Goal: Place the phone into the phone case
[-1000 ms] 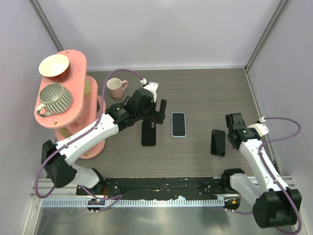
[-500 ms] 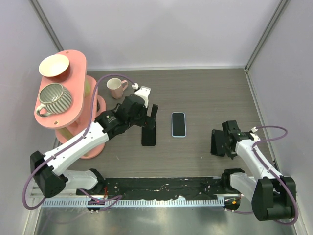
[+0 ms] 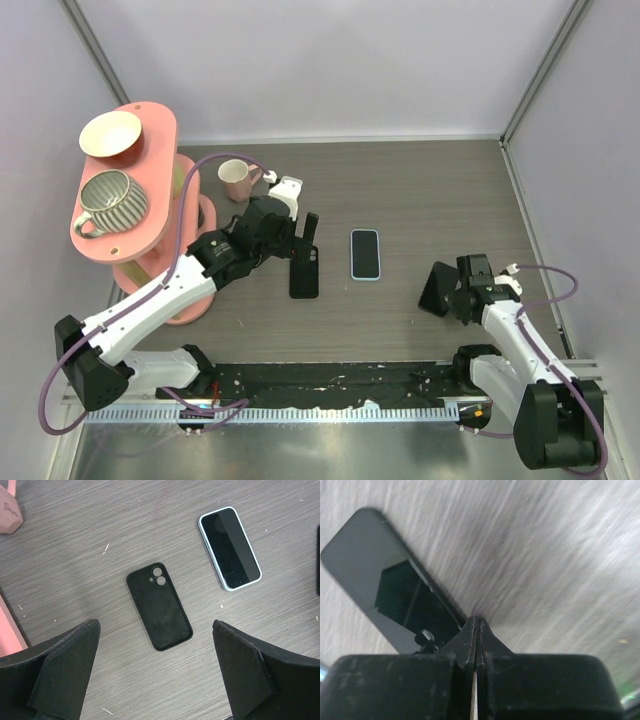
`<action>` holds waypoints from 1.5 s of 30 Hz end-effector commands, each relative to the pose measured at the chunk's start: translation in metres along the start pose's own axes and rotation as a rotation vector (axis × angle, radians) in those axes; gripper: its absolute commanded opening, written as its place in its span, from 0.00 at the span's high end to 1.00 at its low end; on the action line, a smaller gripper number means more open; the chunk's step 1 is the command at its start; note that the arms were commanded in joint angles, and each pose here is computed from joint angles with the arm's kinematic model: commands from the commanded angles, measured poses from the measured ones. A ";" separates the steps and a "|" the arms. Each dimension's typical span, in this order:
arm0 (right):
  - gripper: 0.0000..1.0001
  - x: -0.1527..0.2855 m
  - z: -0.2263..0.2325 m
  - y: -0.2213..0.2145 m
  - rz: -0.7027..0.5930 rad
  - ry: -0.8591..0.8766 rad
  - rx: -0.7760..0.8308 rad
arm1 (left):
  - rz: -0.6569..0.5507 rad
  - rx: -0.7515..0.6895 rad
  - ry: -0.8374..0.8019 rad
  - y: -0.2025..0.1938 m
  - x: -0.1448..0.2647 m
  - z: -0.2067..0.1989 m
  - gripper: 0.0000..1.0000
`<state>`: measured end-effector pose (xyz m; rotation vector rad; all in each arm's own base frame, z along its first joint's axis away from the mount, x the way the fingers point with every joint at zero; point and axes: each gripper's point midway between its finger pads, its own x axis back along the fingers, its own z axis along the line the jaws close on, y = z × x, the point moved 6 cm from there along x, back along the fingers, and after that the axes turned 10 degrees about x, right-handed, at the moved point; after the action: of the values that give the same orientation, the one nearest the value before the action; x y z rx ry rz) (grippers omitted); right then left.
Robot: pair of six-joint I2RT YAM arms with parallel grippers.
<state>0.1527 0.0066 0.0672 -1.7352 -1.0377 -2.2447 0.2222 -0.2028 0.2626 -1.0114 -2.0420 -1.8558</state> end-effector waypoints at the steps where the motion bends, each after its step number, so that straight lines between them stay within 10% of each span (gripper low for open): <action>1: 0.99 0.005 0.024 -0.022 0.146 0.238 -0.026 | -0.077 0.012 -0.004 0.015 0.006 0.000 0.00; 34: 0.99 -0.029 0.133 0.013 0.083 0.521 0.040 | -0.110 0.008 -0.043 0.016 0.012 0.000 0.00; 45: 0.84 -0.018 0.175 0.062 -0.031 0.528 0.427 | -0.125 0.010 -0.085 0.017 0.016 -0.003 0.00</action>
<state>0.3155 0.0640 0.0741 -1.0106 -1.0327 -2.2691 0.2195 -0.2003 0.2685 -1.0135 -2.0980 -1.8829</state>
